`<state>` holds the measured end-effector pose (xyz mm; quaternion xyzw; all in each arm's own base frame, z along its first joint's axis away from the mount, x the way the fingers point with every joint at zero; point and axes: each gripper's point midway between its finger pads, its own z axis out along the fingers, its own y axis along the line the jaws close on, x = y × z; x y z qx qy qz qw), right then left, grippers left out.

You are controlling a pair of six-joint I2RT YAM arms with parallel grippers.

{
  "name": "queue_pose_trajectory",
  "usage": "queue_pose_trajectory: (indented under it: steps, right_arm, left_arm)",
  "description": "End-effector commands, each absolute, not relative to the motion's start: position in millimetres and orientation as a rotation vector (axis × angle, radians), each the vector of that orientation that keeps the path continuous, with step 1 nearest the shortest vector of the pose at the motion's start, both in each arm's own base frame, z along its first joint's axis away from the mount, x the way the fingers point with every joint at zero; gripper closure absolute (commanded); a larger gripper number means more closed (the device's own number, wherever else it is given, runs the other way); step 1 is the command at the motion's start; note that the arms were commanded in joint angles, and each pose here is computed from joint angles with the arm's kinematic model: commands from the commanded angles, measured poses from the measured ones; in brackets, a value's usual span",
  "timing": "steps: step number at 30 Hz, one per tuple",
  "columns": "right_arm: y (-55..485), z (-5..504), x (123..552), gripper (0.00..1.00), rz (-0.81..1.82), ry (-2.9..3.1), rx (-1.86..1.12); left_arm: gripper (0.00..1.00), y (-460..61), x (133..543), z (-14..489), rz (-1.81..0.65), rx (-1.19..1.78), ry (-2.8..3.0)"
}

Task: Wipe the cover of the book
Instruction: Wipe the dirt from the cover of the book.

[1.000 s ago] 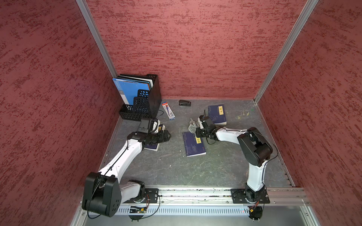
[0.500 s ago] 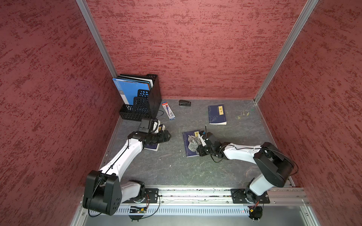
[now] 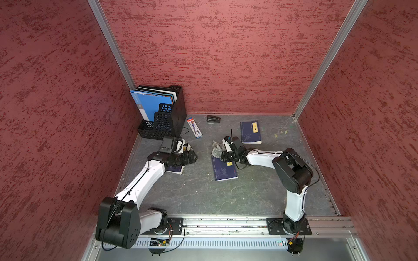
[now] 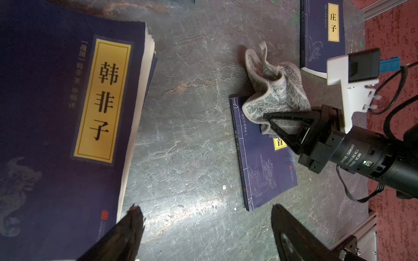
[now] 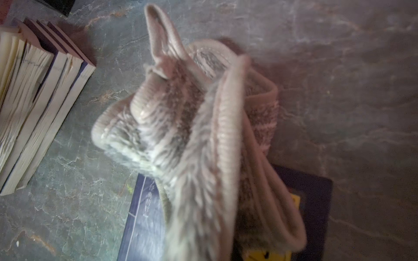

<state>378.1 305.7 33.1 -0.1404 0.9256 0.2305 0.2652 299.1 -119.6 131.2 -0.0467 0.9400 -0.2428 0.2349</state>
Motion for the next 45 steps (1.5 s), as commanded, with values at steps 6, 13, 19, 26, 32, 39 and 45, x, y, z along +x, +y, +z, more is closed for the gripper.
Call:
queue_pose_trajectory:
  steps: [6,13,19,26,32,39,45]
  right_arm:
    - [286.4,-3.7,264.8,0.88,0.575,2.718,-0.524]
    - [279.1,-13.4,223.6,0.88,0.668,2.739,-0.517]
    - [299.2,-16.6,283.4,0.87,0.634,2.678,-0.532]
    - [323.1,-9.8,345.2,0.87,0.628,2.624,-0.572]
    - [321.9,-2.7,317.2,0.87,0.675,2.637,-0.61]
    - [316.0,-6.8,233.0,0.87,0.776,2.687,-0.67]
    - [308.7,-9.0,219.4,0.87,0.75,2.698,-0.674]
  left_arm:
    - [0.1,-121.8,311.0,140.6,-0.678,-0.112,2.536]
    - [0.11,-124.8,321.6,137.0,-0.686,-0.11,2.533]
    - [0.1,-125.8,320.0,137.6,-0.688,-0.113,2.535]
    - [0.1,-123.9,311.6,144.3,-0.684,-0.121,2.518]
    - [0.1,-126.2,315.6,147.1,-0.693,-0.113,2.511]
    - [0.1,-129.0,326.5,145.0,-0.689,-0.094,2.509]
    - [0.11,-131.8,331.9,140.7,-0.699,-0.094,2.52]
